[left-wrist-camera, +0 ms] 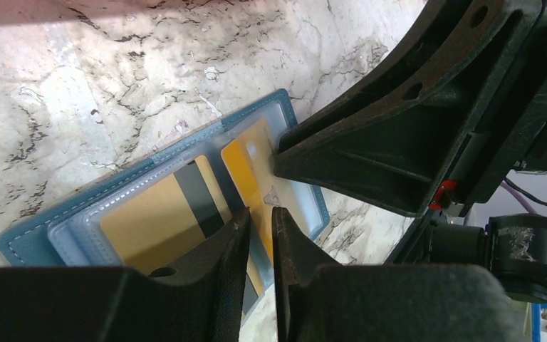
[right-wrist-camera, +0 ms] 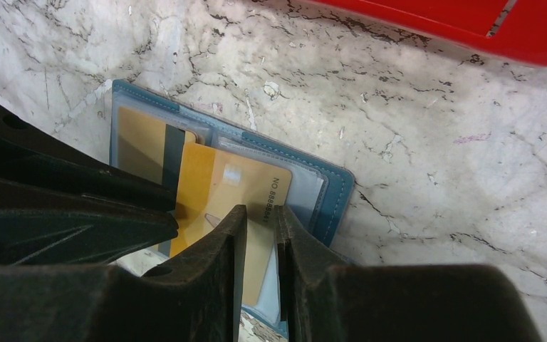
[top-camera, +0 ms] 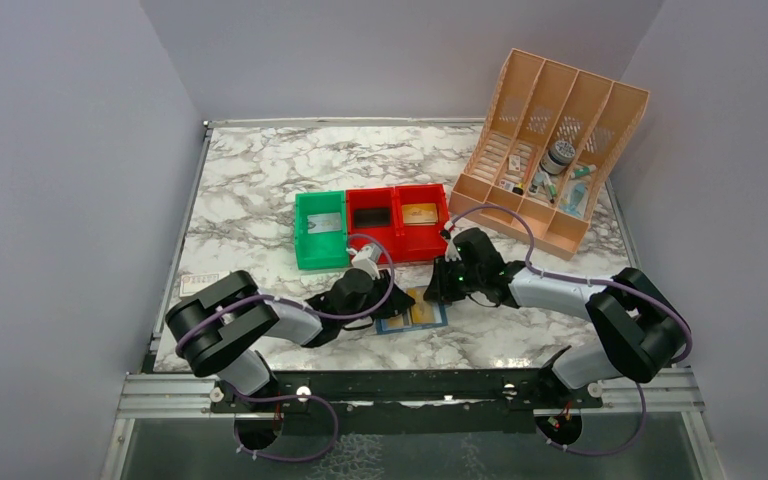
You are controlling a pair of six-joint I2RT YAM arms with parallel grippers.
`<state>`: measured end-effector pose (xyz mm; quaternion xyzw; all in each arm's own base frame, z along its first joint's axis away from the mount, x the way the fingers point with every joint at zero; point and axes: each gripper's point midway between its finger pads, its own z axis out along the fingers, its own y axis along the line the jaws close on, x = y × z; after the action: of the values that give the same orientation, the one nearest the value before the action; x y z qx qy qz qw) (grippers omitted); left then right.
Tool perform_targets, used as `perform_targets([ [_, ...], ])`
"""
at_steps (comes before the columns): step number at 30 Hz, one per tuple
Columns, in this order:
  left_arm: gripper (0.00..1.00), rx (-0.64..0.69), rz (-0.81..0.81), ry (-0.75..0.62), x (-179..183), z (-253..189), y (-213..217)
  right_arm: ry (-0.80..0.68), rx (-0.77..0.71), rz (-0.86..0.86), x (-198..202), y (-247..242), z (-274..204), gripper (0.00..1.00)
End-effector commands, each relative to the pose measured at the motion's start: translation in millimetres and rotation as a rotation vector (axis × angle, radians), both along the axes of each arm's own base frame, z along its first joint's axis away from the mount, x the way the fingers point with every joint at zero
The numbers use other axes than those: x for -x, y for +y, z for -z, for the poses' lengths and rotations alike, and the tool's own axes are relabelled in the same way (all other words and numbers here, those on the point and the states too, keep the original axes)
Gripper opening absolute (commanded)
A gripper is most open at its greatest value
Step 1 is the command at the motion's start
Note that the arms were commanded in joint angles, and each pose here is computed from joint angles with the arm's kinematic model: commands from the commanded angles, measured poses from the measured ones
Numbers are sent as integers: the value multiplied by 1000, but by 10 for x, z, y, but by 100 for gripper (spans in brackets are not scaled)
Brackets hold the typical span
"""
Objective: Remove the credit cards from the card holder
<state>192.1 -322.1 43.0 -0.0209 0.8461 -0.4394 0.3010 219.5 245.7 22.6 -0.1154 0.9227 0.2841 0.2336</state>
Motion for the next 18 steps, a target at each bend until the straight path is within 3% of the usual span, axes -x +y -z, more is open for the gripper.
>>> perform_targets([
  [1, 19, 39, 87, -6, 51, -105, -147, 59, 86, 16, 113, -165, 208, 22],
  [9, 13, 52, 82, 17, 40, -82, -191, 62, 86, 18, 115, -166, 225, 22],
  [14, 0, 50, 69, 23, 23, -55, -188, 54, 82, 16, 110, -164, 197, 22],
  [18, 0, 49, 50, 14, 13, -68, -143, 34, 70, 15, 102, -162, 46, 23],
])
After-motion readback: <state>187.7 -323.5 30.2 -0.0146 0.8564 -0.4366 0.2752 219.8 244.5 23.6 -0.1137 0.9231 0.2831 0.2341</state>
